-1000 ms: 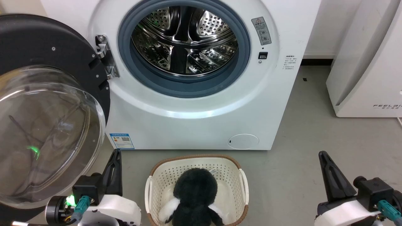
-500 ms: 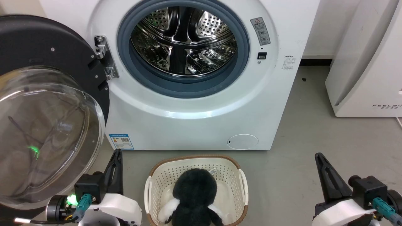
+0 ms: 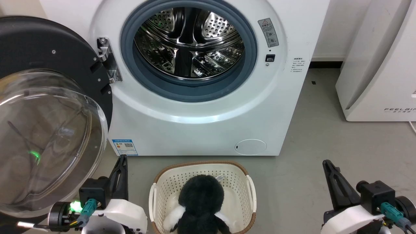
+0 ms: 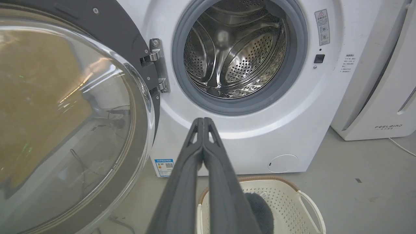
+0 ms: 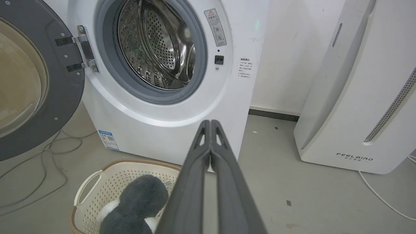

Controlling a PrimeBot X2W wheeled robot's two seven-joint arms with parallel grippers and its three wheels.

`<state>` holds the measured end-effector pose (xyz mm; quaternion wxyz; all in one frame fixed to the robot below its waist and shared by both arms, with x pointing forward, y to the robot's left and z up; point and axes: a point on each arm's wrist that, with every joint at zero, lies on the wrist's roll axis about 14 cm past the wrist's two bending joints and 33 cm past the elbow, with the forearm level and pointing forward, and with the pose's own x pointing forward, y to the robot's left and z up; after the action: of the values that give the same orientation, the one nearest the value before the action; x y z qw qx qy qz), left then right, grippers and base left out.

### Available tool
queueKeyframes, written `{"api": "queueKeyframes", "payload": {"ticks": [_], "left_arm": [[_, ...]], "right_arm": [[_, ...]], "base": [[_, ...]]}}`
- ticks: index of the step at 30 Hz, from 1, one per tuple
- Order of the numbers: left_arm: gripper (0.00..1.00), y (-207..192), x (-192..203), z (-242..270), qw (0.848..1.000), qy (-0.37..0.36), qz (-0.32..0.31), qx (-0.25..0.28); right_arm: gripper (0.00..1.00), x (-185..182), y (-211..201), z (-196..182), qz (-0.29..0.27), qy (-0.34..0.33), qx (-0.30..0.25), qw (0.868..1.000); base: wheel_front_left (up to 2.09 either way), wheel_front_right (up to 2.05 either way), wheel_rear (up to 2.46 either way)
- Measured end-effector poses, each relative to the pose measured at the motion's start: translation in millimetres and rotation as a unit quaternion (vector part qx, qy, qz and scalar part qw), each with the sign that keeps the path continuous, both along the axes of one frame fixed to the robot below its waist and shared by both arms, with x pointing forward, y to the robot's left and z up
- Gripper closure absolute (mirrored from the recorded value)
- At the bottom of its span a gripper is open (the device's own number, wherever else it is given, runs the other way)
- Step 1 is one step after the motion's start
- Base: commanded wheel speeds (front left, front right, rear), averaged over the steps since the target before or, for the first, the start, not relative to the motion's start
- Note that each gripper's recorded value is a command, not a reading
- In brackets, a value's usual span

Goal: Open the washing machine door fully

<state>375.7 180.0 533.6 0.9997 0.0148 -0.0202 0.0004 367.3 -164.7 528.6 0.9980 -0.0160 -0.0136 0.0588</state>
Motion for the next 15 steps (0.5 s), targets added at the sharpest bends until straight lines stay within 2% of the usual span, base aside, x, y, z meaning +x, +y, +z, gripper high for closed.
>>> {"api": "queueKeyframes", "payload": {"ticks": [15], "left_arm": [[1.00, -1.4, 0.0, -1.4, 1.000, 0.011, 0.001, 0.005]], "right_arm": [[1.00, 1.5, 2.5, -2.6, 0.003, 0.013, -0.003, 1.000]], "base": [[0.00, 0.00, 0.00]]}}
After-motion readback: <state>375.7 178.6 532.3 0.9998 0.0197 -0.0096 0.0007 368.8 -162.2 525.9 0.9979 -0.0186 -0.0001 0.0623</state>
